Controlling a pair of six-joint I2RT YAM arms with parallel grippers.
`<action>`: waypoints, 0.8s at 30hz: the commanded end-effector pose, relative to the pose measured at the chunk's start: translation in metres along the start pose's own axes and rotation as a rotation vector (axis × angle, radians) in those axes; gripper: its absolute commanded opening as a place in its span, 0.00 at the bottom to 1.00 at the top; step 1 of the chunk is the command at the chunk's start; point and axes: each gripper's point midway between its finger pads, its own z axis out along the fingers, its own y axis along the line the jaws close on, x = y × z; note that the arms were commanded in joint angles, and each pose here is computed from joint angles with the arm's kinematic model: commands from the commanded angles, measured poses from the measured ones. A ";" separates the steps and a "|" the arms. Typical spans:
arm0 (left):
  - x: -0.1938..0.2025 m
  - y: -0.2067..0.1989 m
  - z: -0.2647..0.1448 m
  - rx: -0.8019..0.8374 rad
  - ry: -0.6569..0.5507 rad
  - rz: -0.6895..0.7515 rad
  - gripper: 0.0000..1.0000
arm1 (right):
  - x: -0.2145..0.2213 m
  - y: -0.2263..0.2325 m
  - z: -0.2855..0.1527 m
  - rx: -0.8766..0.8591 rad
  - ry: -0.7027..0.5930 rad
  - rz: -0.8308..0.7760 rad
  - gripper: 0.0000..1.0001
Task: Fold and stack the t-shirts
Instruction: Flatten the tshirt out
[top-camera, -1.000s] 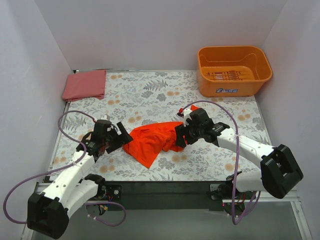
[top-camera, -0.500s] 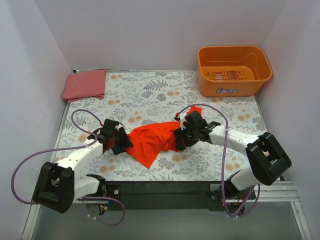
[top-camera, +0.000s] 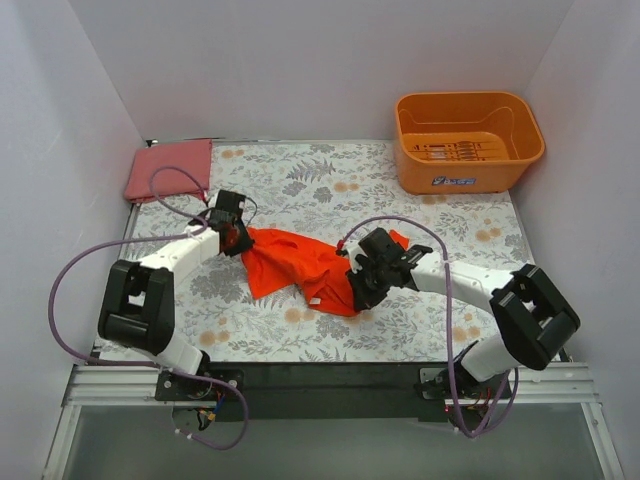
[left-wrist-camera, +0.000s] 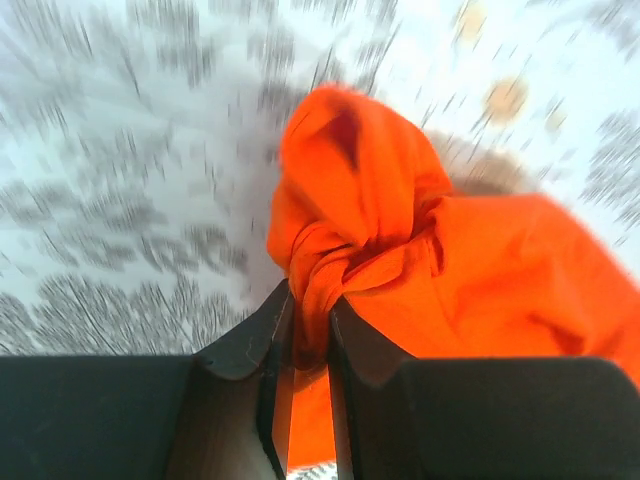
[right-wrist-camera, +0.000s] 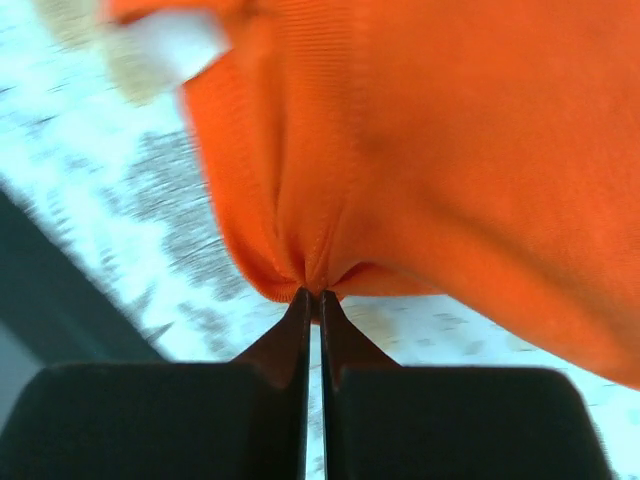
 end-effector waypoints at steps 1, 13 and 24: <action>-0.095 -0.012 -0.015 -0.016 -0.232 0.067 0.13 | -0.016 0.075 -0.037 -0.218 -0.034 -0.125 0.01; -0.207 -0.126 -0.014 0.235 -0.382 0.194 0.63 | -0.061 0.205 -0.051 -0.459 -0.089 -0.310 0.55; -0.144 -0.062 -0.094 0.224 -0.397 0.073 0.77 | -0.044 0.079 -0.044 -0.086 -0.133 -0.136 0.60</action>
